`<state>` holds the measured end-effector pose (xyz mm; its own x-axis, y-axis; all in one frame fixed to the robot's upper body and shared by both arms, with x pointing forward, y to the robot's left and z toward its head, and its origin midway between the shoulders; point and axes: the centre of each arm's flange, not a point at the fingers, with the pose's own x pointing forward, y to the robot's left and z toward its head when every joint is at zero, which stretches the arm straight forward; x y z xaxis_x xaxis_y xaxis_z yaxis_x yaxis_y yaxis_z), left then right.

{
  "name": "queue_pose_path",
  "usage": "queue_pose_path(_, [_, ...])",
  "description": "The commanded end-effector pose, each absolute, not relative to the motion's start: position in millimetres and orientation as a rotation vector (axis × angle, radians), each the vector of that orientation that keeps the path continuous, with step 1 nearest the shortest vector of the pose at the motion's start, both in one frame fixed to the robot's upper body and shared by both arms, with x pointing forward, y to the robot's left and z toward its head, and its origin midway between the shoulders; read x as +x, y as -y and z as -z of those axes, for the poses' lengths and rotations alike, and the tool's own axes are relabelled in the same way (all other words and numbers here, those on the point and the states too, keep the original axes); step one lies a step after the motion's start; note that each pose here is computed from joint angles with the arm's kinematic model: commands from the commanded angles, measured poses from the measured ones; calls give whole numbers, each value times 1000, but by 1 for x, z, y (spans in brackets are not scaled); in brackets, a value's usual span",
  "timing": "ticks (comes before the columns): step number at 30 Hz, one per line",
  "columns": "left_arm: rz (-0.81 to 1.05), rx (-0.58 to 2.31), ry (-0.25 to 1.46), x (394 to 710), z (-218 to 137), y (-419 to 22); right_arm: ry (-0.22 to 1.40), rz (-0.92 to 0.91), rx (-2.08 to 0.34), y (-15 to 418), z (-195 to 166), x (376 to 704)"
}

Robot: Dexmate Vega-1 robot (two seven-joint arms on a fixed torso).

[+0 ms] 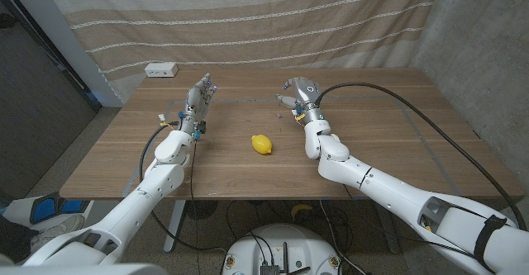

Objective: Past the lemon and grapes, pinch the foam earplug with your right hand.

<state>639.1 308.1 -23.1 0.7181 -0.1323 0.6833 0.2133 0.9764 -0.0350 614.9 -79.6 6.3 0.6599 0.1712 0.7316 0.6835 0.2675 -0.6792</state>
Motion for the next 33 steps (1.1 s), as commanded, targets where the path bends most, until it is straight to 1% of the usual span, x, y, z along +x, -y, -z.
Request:
queue_pose_path(1, [192, -115, 747, 640, 22, -307, 800, 379, -1318, 73, -1, 620])
queue_pose_path(33, [196, -114, 743, 645, 22, -305, 760, 322, -1372, 61, 7, 639])
